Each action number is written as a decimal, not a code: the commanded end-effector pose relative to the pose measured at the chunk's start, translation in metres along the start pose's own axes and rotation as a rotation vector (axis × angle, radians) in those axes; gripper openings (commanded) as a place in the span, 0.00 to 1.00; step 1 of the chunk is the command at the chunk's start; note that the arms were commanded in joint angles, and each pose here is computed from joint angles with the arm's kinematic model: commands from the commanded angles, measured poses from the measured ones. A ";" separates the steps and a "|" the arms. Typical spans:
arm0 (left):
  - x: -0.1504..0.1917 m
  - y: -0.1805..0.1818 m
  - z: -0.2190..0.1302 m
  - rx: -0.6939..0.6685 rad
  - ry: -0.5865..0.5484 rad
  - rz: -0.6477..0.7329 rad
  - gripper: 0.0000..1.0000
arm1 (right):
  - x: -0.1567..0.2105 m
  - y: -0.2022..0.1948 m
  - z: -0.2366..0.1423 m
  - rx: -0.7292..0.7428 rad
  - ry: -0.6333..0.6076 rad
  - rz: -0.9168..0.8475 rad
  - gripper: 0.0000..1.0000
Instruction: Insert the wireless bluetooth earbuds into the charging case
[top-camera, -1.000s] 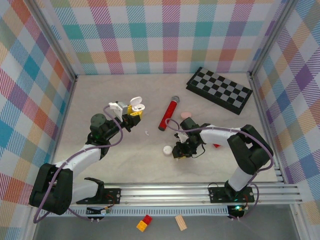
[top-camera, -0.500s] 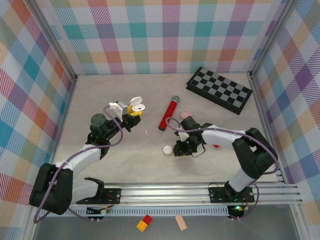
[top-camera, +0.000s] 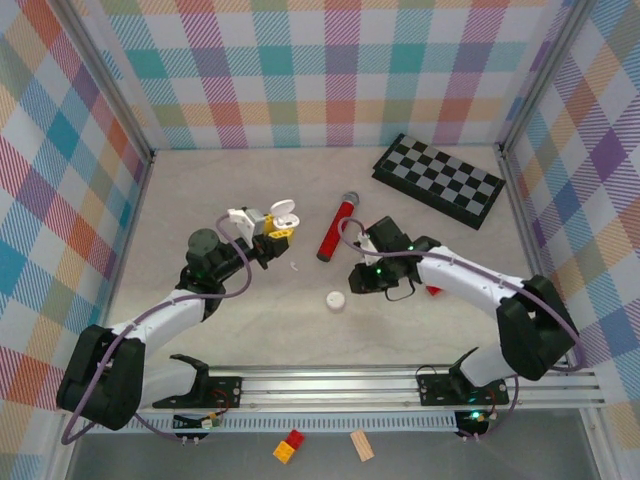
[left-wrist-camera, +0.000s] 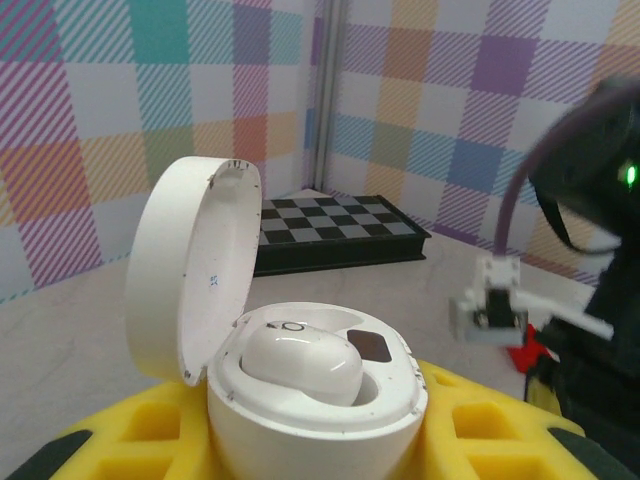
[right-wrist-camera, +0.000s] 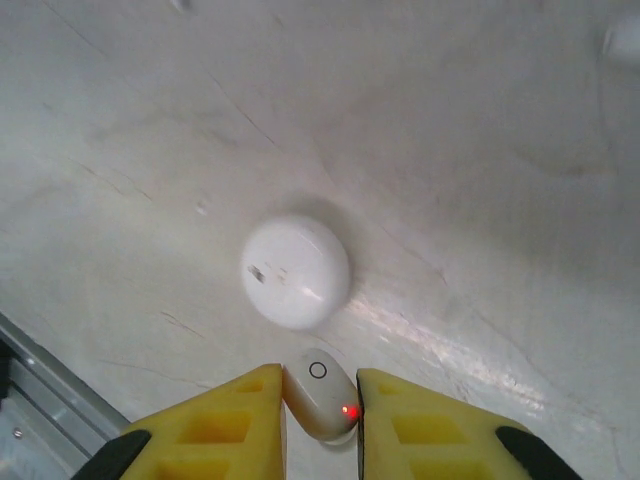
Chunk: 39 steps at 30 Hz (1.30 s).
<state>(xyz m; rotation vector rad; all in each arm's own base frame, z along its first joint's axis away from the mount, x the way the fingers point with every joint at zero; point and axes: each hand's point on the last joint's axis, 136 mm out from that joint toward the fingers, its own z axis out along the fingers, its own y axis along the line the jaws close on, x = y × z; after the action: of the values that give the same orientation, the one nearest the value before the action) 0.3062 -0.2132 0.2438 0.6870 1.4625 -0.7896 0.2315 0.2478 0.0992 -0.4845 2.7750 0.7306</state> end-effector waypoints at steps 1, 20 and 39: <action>-0.012 -0.010 0.005 0.024 -0.036 0.060 0.29 | -0.018 0.014 -0.027 0.006 -0.047 -0.079 0.23; -0.007 -0.036 0.027 0.111 -0.052 0.052 0.28 | -0.123 0.103 -0.101 -0.185 -0.324 -0.297 0.24; -0.010 -0.046 0.039 0.163 -0.057 0.039 0.28 | -0.136 0.115 -0.091 -0.240 -0.317 -0.316 0.24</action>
<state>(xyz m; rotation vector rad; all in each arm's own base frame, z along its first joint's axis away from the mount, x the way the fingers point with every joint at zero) 0.2937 -0.2643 0.2395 0.7933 1.4090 -0.8810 0.3040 0.3224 0.2565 -0.7190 2.3115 0.9228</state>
